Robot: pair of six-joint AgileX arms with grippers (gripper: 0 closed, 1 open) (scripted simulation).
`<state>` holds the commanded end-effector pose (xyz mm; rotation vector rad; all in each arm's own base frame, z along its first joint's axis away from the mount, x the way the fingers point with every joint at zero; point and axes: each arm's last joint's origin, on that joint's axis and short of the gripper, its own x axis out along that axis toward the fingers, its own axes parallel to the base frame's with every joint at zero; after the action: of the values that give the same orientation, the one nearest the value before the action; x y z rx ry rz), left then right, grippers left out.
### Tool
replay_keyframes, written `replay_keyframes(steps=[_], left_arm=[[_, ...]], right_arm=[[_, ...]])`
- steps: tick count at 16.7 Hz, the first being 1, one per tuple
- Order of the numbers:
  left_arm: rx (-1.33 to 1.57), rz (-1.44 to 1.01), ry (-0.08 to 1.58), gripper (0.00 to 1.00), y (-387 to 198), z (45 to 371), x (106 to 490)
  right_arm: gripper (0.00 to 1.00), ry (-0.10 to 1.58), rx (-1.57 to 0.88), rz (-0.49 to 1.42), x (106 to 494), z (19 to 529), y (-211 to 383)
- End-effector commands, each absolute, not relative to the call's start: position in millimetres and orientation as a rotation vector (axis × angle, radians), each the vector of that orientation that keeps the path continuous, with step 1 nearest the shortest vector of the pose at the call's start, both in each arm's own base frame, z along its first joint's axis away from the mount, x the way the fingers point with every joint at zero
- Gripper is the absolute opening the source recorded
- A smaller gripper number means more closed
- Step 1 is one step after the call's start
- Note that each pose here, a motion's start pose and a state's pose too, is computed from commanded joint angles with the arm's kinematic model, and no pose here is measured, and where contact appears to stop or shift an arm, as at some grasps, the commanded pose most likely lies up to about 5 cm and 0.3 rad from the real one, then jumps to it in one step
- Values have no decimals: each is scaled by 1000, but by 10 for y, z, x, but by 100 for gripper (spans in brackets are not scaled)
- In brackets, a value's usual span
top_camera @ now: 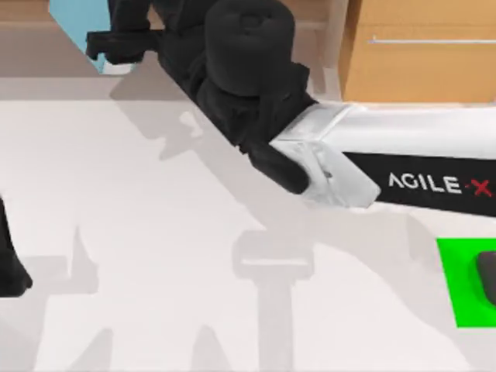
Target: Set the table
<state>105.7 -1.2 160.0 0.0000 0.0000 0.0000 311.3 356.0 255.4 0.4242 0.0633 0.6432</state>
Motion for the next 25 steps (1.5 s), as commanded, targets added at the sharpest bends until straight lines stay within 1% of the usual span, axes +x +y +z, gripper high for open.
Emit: replay_keyframes(steps=[3, 7, 11, 13, 18, 22, 25], left_arm=[[0, 0, 0, 100, -12, 1600, 1057], [0, 0, 0, 100, -12, 1600, 1057], [0, 0, 0, 100, -12, 1600, 1057], [0, 0, 0, 100, -12, 1600, 1057], [0, 0, 0, 100, -12, 1600, 1057], [0, 0, 0, 100, -12, 1600, 1057], [0, 0, 0, 100, -12, 1600, 1057]], right_arm=[[0, 12, 587, 797, 3026, 2951, 3376], [0, -109, 769, 967, 2986, 3569, 2923], [0, -235, 864, 1085, 2941, 4085, 2303], [0, -280, 880, 1113, 2918, 4247, 1975], [0, -309, 884, 1069, 2951, 4342, 1193], [0, -323, 889, 952, 2974, 4320, 576], [0, -321, 911, 815, 3002, 4211, 117]])
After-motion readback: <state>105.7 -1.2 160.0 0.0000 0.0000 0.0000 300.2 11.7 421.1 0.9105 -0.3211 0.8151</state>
